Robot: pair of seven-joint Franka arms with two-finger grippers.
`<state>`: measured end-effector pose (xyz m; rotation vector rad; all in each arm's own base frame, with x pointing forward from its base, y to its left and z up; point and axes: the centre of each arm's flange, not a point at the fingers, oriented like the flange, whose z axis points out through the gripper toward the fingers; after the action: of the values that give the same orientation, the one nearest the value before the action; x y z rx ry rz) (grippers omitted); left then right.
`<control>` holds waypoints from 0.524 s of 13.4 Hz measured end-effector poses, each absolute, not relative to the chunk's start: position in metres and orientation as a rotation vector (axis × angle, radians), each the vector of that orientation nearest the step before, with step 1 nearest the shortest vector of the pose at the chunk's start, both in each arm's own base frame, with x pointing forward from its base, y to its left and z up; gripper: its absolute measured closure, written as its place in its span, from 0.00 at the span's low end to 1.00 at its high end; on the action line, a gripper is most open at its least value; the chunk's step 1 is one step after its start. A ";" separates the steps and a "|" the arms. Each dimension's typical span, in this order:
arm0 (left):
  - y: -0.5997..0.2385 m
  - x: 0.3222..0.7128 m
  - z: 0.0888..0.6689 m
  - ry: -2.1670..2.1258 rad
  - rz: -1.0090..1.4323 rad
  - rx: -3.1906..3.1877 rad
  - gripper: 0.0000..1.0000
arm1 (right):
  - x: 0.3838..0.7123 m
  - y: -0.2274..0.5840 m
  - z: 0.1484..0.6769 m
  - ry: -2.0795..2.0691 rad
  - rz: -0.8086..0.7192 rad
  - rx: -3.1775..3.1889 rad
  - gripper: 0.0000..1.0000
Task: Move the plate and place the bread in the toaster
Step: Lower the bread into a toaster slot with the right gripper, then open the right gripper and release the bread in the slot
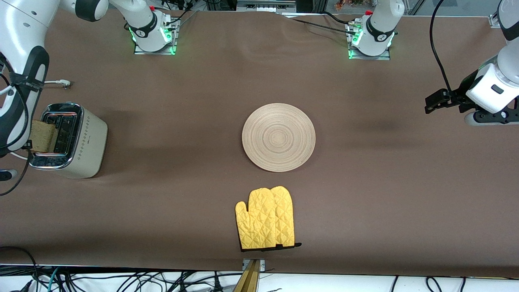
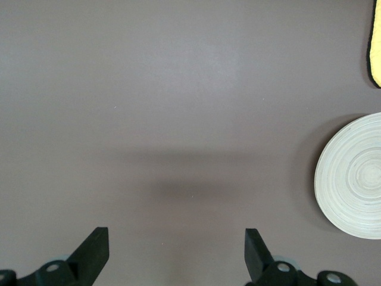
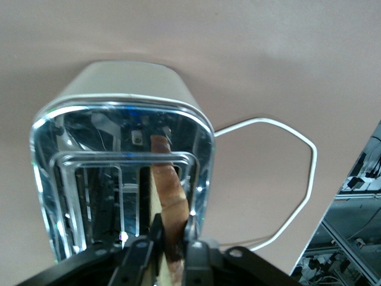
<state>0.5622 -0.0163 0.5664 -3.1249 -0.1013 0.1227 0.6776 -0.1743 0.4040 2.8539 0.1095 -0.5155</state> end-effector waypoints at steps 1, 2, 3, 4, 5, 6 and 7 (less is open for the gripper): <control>-0.016 0.562 0.566 -0.103 0.123 -3.125 0.00 | 0.679 -0.170 0.402 0.105 -0.513 2.855 0.63; -0.016 0.562 0.566 -0.103 0.123 -3.125 0.00 | 0.679 -0.169 0.402 0.105 -0.512 2.856 0.52; -0.016 0.562 0.566 -0.103 0.123 -3.125 0.00 | 0.679 -0.170 0.403 0.104 -0.510 2.856 0.43; -0.016 0.562 0.566 -0.103 0.123 -3.125 0.00 | 0.679 -0.170 0.404 0.103 -0.504 2.858 0.31; -0.015 0.562 0.566 -0.104 0.123 -3.125 0.00 | 0.680 -0.170 0.410 0.102 -0.489 2.863 0.22; -0.014 0.562 0.566 -0.108 0.123 -3.125 0.00 | 0.680 -0.169 0.417 0.102 -0.465 2.875 0.10; -0.010 0.562 0.566 -0.118 0.123 -3.125 0.00 | 0.680 -0.166 0.428 0.104 -0.427 2.903 0.01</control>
<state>0.5623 -0.0103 0.5664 -3.1246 -0.1179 0.1231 0.6804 -0.1659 0.4280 2.9029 0.1036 -0.4268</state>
